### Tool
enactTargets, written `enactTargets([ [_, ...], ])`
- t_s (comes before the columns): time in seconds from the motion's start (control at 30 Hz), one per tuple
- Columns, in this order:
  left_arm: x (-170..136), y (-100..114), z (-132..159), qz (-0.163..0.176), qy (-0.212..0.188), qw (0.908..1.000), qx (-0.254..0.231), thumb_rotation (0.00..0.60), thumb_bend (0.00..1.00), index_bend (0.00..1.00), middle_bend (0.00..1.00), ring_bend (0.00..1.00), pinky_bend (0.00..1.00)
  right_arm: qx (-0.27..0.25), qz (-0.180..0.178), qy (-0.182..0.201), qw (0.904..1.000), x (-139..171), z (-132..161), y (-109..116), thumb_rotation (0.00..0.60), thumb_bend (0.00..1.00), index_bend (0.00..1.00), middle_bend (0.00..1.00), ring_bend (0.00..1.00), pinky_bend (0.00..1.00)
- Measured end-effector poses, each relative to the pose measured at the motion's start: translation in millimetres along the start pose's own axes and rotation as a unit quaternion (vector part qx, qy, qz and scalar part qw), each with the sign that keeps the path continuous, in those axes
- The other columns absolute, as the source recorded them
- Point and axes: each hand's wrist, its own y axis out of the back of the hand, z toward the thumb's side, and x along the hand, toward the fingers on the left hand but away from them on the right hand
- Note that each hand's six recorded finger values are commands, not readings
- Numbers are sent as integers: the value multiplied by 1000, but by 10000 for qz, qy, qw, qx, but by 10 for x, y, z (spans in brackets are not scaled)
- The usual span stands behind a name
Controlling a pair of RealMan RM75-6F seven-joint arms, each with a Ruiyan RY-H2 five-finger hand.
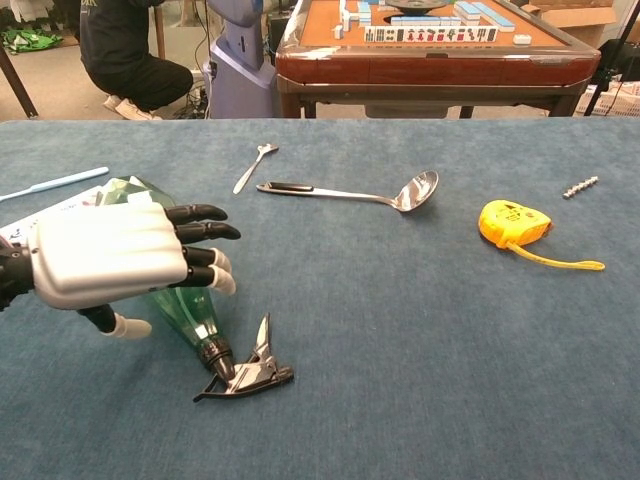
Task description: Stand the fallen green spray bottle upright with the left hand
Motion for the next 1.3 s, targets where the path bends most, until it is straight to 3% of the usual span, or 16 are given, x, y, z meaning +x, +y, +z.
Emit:
enactTargets([
  [0.57, 144, -87, -22, -15, 5, 9998, 193, 600, 237, 368, 322, 105, 0, -13, 5, -20, 10000, -3, -25, -6, 600, 205, 144, 143, 123, 141],
  [0.9, 173, -70, -103, 185, 152, 9997, 111, 600, 237, 493, 464, 213, 55, -6, -21, -27, 10000, 8, -23, 13, 600, 205, 144, 143, 123, 141],
  [1.13, 133, 35, -216, 441, 330, 9970, -541, 600, 237, 532, 506, 246, 92, -10, -41, 0, 10000, 14, -4, 23, 600, 206, 144, 143, 123, 142],
  [1.3, 87, 192, -344, 765, 542, 9849, -1455, 600, 237, 529, 507, 246, 92, -5, -50, 8, 10000, 22, 4, 31, 600, 205, 144, 143, 123, 141],
])
